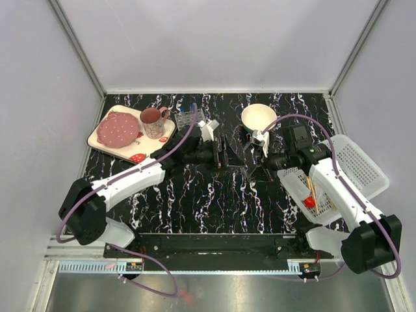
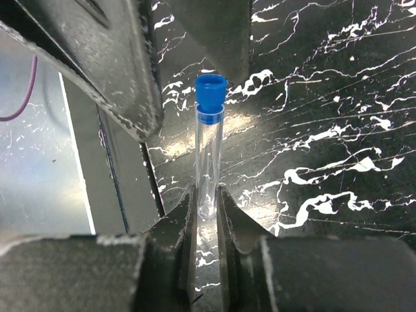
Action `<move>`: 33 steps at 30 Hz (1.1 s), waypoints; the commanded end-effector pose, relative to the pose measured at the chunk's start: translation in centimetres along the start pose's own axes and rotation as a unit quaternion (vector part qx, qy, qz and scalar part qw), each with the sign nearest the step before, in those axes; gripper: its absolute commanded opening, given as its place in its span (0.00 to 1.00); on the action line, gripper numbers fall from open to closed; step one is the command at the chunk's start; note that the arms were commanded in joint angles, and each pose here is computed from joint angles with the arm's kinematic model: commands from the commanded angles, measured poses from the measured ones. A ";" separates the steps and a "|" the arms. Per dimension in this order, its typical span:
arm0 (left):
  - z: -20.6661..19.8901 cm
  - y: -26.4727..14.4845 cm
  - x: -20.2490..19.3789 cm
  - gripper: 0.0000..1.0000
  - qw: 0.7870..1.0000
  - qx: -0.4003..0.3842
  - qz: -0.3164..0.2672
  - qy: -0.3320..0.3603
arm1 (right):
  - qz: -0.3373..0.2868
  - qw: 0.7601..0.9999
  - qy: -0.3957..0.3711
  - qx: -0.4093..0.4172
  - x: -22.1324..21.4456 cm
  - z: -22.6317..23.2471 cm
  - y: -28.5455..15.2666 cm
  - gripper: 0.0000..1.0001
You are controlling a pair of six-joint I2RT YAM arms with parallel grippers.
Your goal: Organize the chemistry lab equipment
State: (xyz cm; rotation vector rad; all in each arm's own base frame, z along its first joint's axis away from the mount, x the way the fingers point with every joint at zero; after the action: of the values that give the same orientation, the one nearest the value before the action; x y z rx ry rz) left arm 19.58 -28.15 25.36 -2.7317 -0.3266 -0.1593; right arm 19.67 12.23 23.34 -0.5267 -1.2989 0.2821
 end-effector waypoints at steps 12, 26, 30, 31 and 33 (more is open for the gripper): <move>-1.7 1.6 -0.6 0.54 0.997 0.047 0.025 0.052 | -0.012 0.999 -0.052 -0.001 -0.6 0.8 -0.1 0.12; -2.5 2.5 -1.1 0.44 0.997 0.040 0.039 0.059 | -0.013 0.998 -0.064 0.000 -0.8 1.3 -0.1 0.12; -2.5 2.6 -1.2 0.33 0.997 0.038 0.041 0.058 | -0.011 0.998 -0.064 0.001 -0.7 1.2 0.1 0.12; -2.5 2.7 -1.2 0.30 0.997 0.035 0.039 0.058 | -0.010 0.998 -0.064 0.002 -0.7 1.1 0.1 0.12; -2.5 2.7 -1.3 0.26 0.997 0.033 0.042 0.056 | -0.009 0.998 -0.063 0.001 -0.8 1.1 0.1 0.12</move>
State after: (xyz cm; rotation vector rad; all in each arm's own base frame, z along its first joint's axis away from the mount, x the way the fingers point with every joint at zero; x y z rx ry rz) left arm 18.35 -31.02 24.94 -2.5992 -0.1594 -0.2070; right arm 18.20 11.84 22.40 -0.5245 -1.3658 0.3091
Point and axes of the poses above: each gripper's point midway between its finger pads, its own y axis out along the fingers, its own z axis along the line the jaws close on, x = y × z, the point moved 9 cm from there along -y, back along the fingers, and after that the axes turned 12 degrees about -y, right-handed, at the moved point
